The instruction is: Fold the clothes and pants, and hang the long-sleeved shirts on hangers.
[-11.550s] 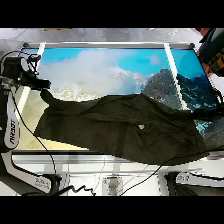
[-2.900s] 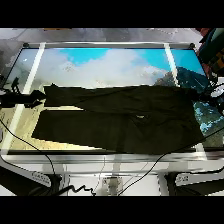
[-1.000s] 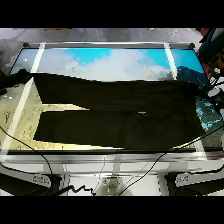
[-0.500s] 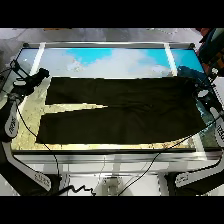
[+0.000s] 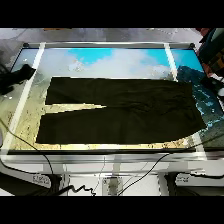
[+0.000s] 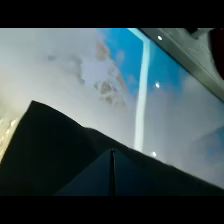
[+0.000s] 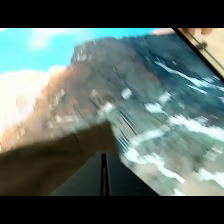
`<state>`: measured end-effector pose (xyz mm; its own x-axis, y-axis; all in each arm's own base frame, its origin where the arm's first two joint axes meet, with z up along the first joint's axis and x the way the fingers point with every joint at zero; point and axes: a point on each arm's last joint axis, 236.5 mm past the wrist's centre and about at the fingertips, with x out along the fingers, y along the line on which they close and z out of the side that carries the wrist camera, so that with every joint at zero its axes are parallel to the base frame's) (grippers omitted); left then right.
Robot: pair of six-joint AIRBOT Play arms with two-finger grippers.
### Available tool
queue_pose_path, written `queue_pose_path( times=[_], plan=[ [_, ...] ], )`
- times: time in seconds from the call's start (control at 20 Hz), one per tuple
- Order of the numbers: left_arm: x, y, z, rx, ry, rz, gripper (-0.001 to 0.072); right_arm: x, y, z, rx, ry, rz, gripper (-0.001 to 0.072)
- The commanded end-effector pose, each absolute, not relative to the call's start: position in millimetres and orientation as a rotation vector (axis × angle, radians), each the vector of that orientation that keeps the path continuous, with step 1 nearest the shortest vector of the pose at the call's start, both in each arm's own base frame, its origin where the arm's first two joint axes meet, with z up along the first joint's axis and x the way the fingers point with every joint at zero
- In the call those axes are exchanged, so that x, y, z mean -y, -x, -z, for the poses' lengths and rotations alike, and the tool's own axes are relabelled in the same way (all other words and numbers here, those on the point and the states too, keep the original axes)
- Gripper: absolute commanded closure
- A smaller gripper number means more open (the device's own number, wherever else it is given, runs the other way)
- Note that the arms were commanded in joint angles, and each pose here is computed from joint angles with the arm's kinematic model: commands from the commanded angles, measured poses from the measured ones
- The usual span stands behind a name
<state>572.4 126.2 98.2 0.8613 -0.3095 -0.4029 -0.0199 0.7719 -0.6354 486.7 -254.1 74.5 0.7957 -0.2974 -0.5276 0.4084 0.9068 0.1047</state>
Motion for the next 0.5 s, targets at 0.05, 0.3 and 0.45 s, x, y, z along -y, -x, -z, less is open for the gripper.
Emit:
queue_pose_path(
  times=[0.05, 0.3, 0.45],
  plan=[
    [-136.0, -475.3, -86.4, -0.845, 0.610, 0.218, 0.0692, 269.2, -356.0, -67.7, -0.896, -0.262, 0.393, 0.0679],
    [-215.0, -381.2, -68.6, -1.138, 0.201, -0.238, 0.0691, 256.4, -204.7, -17.5, -1.244, -0.755, 0.503, 0.0679],
    [-191.2, -364.8, -75.9, -1.077, 0.196, -0.202, 0.0690, 247.3, -176.4, 10.7, -1.242, -0.914, 0.516, 0.0679]
  ],
)
